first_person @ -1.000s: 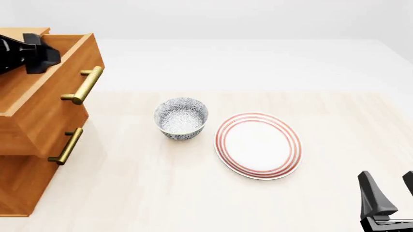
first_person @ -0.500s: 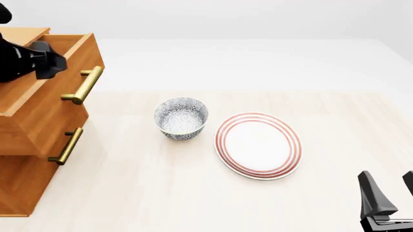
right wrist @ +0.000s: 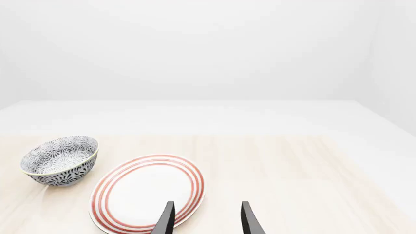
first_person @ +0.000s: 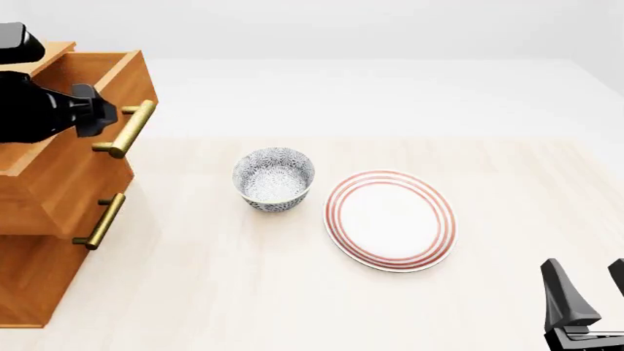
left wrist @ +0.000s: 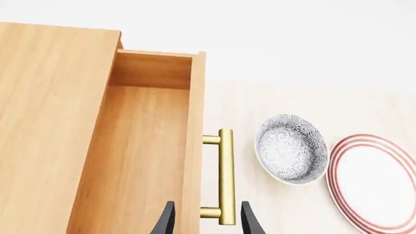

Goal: Open the top drawer of the cabinet.

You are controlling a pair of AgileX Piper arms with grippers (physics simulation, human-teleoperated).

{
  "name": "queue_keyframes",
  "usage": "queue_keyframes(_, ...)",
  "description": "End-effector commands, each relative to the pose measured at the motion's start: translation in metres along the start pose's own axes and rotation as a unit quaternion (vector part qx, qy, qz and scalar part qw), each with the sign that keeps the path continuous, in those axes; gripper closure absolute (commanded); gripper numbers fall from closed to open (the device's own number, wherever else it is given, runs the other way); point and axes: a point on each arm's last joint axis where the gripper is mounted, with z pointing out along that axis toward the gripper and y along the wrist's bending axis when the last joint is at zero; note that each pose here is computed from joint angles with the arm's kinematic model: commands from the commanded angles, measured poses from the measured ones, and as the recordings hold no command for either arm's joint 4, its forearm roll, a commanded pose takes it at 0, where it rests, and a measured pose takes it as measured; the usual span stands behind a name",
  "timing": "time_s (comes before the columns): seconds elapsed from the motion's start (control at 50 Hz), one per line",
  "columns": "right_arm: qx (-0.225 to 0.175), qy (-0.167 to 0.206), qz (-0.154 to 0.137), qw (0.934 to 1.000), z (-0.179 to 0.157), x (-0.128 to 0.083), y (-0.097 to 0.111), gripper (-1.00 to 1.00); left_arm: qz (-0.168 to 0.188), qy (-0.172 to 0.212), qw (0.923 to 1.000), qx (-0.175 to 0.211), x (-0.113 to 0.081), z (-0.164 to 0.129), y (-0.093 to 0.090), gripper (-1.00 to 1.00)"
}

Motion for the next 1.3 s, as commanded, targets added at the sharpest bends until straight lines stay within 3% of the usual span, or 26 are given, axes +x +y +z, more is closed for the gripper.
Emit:
queue_keyframes(0.02,0.000,0.000,0.000,1.0000,0.000,0.000,0.000,-1.00,-0.004,0.007,1.0000,0.000,0.008,0.009,0.000,-1.00)
queue_keyframes(0.48,0.000,0.000,0.000,1.0000,0.000,0.000,0.000,-1.00,-0.005,0.015,0.9999,-0.001,0.016,0.019,0.001,-1.00)
queue_keyframes(0.84,0.000,0.000,0.000,1.0000,0.000,0.000,0.000,-1.00,0.034,0.055,0.9967,0.048,0.026,0.039,-0.032,-1.00)
queue_keyframes(1.3,0.000,0.000,0.000,1.0000,0.000,0.000,0.000,-1.00,0.045,0.063,0.9942,0.075,0.031,0.042,-0.050,-1.00)
